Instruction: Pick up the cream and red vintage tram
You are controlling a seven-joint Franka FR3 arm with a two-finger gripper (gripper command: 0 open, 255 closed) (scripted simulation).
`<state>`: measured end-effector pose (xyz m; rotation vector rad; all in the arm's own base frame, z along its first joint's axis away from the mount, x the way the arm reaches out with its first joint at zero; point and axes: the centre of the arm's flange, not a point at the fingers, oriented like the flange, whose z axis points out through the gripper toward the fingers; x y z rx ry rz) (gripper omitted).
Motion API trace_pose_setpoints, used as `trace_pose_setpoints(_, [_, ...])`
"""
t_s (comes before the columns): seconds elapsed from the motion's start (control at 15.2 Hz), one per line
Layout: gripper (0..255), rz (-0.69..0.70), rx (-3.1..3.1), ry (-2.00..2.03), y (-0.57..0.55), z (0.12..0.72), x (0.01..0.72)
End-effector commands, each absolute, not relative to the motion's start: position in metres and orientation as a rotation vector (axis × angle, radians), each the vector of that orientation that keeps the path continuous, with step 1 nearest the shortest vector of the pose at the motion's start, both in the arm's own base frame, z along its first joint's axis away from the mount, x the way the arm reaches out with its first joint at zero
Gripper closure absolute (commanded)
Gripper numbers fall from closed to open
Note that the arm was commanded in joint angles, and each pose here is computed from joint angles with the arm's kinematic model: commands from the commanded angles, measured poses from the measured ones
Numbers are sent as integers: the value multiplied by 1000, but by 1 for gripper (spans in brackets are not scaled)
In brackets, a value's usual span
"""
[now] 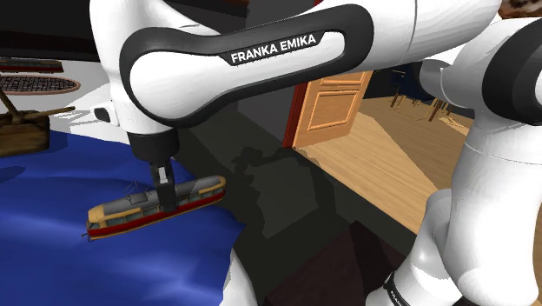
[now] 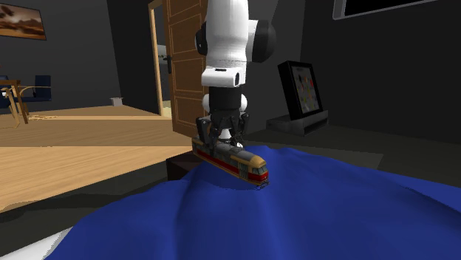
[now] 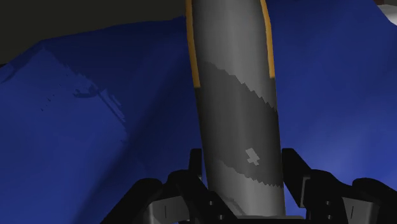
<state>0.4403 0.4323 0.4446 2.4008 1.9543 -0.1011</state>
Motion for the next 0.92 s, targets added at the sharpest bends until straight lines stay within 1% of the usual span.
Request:
trace_pose_setpoints(0.0, [255,-102,2401,1954,432,444,440])
trace_pose_setpoints(0.46, [255,-102,2401,1954,432,444,440])
trace_pose_setpoints(0.86, [255,-102,2401,1954,432,475,440])
